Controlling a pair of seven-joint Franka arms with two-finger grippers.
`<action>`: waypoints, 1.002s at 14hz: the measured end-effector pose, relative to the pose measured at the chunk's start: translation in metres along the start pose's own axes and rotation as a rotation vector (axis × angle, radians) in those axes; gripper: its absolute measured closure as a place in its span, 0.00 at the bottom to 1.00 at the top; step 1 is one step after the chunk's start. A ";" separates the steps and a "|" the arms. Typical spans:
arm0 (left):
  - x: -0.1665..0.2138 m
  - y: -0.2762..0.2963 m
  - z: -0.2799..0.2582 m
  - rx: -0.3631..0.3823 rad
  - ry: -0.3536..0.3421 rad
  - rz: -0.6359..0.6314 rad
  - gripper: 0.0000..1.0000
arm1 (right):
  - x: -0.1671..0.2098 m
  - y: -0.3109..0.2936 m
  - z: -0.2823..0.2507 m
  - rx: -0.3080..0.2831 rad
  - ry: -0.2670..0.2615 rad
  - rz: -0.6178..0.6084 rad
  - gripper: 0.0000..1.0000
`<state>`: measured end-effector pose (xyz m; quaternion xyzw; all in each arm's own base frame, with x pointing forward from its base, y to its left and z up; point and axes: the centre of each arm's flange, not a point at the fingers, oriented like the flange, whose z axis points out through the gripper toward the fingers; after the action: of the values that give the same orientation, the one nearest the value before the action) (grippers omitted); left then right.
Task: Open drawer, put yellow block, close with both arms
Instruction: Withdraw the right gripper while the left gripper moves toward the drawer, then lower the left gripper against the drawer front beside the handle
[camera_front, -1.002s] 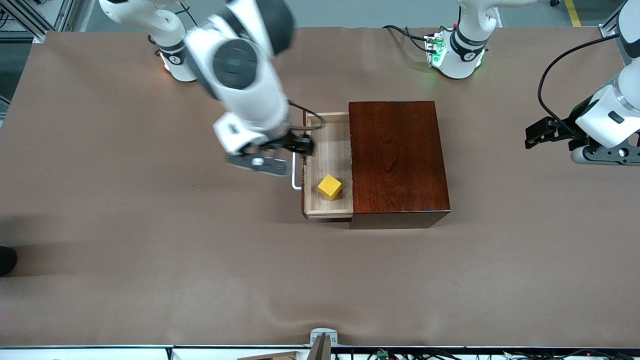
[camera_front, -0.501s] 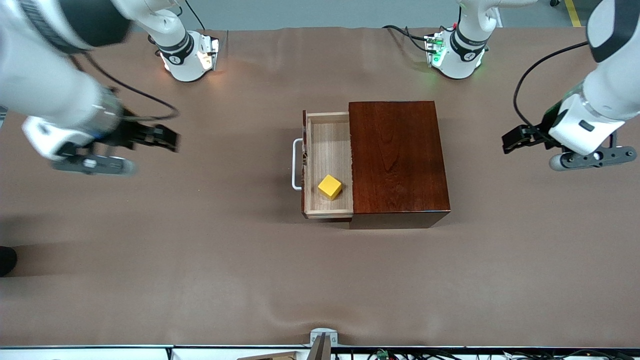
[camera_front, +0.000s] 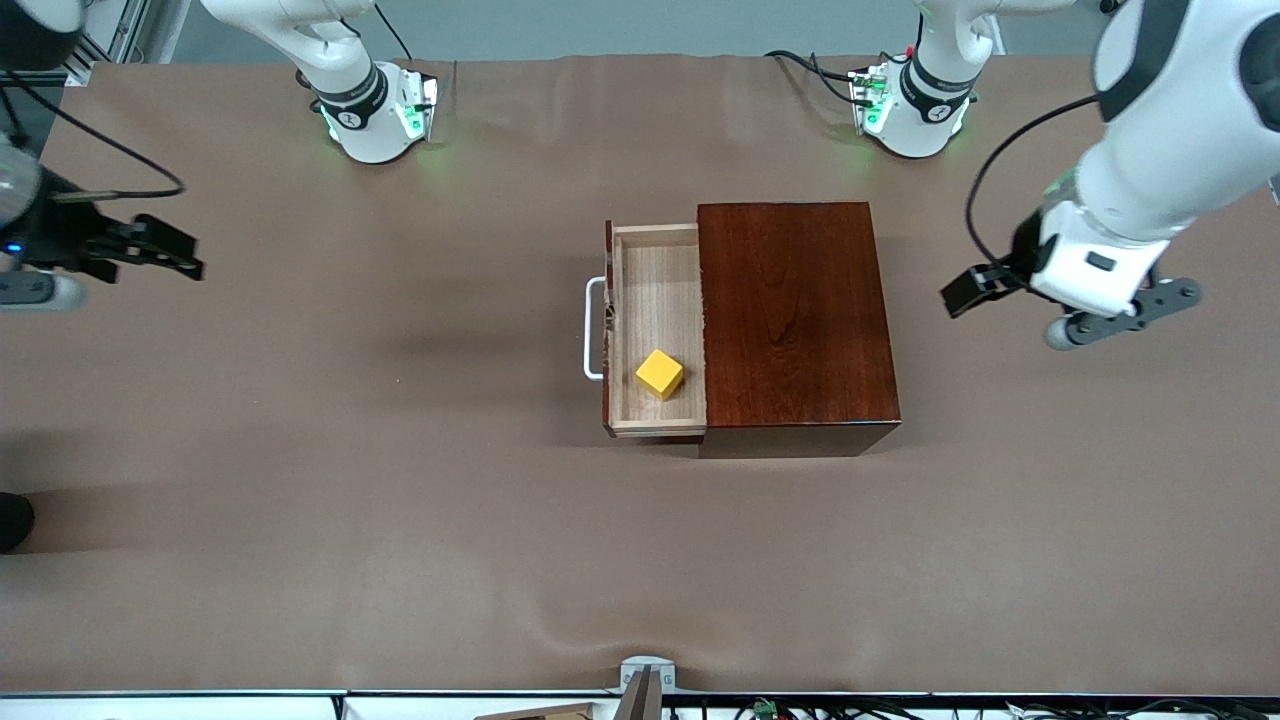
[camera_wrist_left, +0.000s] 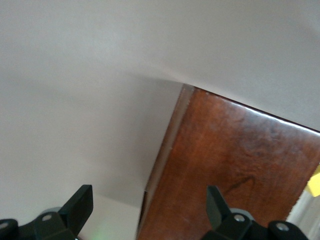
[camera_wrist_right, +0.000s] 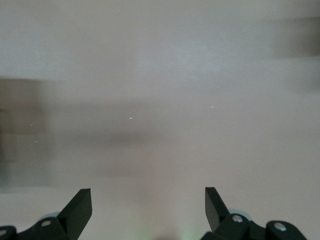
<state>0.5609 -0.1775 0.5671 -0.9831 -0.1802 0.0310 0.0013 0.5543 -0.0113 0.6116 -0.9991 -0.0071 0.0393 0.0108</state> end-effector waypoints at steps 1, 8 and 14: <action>-0.008 0.014 0.006 0.006 -0.009 -0.033 0.00 | 0.000 0.013 0.000 -0.002 0.006 0.001 0.00; -0.058 0.126 0.037 0.001 -0.034 -0.249 0.00 | 0.000 0.027 0.000 -0.021 0.016 0.004 0.00; -0.155 0.287 0.098 -0.217 -0.012 -0.534 0.00 | 0.000 0.025 0.001 -0.021 0.014 0.012 0.00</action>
<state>0.5114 -0.5015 0.4750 -0.8952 -0.4347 0.0160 -0.0967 0.5550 -0.0364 0.6105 -0.9995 -0.0016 0.0325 0.0000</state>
